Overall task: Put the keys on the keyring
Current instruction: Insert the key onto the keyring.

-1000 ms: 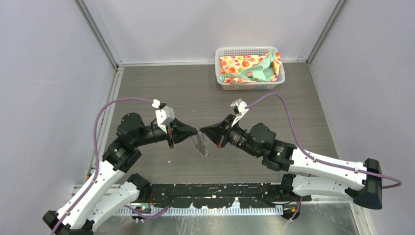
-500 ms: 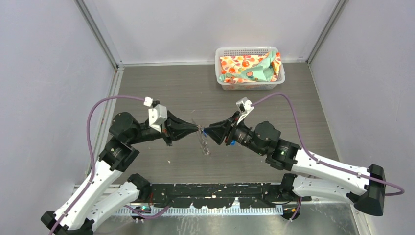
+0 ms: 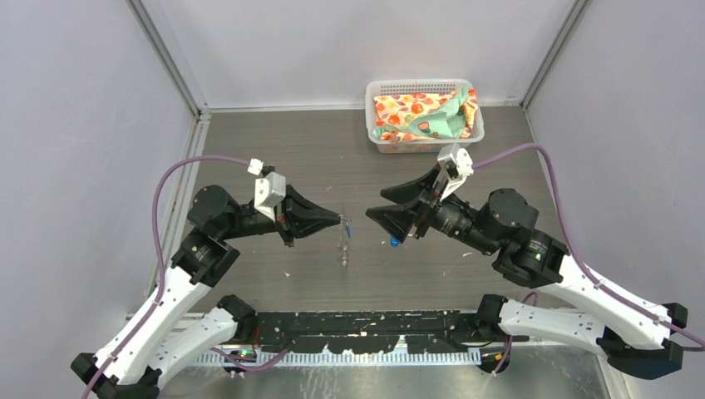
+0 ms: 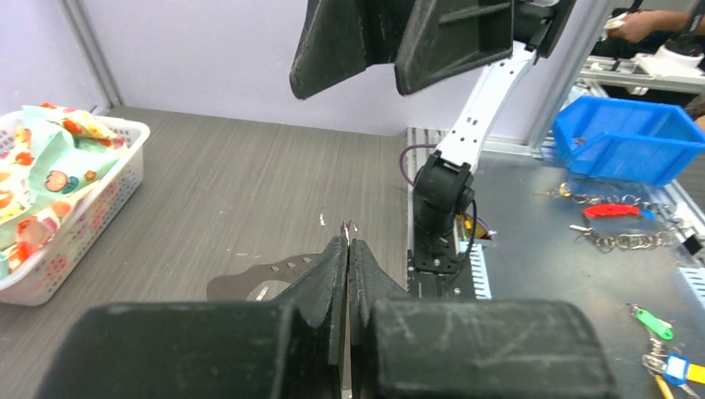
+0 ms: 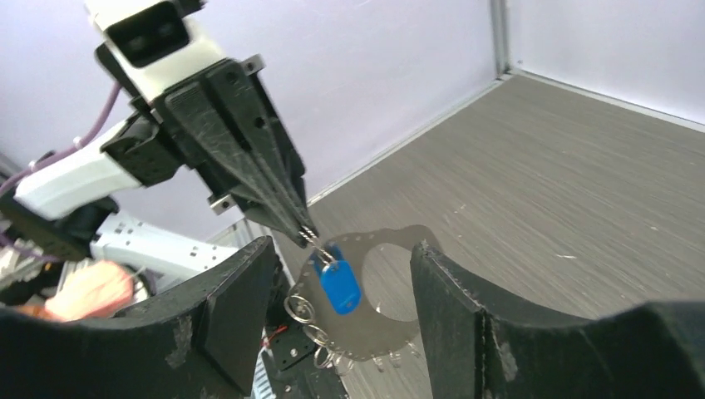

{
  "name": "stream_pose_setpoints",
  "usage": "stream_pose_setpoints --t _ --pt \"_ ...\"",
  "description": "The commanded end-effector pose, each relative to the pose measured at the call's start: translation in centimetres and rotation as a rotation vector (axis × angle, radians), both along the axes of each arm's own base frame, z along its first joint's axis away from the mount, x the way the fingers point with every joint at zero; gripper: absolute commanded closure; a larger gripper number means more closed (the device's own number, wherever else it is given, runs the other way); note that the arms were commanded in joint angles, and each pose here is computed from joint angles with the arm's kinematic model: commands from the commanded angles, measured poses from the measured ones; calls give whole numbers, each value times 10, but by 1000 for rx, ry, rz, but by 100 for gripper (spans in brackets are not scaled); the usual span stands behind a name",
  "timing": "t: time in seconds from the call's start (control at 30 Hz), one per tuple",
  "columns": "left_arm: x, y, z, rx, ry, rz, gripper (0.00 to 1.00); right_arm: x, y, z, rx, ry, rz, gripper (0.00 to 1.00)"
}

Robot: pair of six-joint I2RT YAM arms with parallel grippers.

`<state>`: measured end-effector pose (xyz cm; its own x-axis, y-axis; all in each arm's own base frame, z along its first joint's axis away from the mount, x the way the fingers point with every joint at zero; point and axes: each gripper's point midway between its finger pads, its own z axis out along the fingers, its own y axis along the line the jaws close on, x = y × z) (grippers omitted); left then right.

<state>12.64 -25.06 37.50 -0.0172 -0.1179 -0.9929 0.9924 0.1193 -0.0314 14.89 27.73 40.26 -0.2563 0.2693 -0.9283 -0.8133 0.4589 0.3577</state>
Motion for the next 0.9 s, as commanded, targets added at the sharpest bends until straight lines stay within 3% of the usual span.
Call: stream_pose_setpoints --t 0.0,0.33,0.5,0.57,0.7,0.87 --pt "-20 2 45 -92 -86 -78 100 -20 22 -11 -94 -22 180 34" --pt "-35 3 58 -109 -92 -146 100 -33 45 -15 -71 -5 332 45" --pt "-34 4 59 -112 -92 -137 100 -32 45 -16 -72 0 328 77" --pt "-34 4 59 -111 -91 -136 100 -31 42 -17 -72 3 315 83" --pt "-33 4 59 -112 -96 -130 100 -36 32 -26 -147 24 318 65" --pt "-35 4 57 -110 -85 -138 100 -45 10 3 -205 -56 319 53"
